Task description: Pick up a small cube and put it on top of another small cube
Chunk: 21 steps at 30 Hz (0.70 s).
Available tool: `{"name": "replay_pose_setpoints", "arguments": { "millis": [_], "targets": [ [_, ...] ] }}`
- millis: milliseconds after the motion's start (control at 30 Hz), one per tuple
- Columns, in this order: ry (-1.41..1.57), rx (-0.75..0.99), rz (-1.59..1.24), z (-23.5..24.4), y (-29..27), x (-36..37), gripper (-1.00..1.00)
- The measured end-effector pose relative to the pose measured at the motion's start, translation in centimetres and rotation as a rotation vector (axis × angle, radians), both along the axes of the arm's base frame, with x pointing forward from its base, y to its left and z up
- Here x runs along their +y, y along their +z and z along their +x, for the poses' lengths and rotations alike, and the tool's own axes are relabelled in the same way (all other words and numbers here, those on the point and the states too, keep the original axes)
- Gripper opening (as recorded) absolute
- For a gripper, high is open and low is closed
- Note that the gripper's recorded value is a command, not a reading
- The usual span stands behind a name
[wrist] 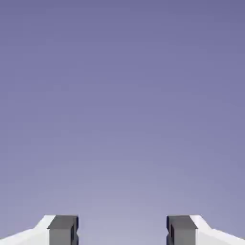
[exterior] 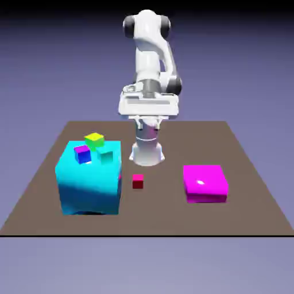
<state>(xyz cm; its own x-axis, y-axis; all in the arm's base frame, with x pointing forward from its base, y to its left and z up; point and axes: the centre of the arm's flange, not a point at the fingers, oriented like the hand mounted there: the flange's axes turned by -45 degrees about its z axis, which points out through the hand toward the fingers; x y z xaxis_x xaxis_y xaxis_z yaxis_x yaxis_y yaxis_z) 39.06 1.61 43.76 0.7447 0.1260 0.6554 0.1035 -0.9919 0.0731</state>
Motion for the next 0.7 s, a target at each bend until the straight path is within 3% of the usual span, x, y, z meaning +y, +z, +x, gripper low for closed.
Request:
{"name": "replay_pose_setpoints", "arguments": {
  "millis": [267,700],
  "targets": [
    [0.38,0.477,-0.347,-2.8,-13.2,5.8,0.0],
    [0.992,1.084,-1.07,-13.9,-28.2,6.5,0.0]
  ]
}}
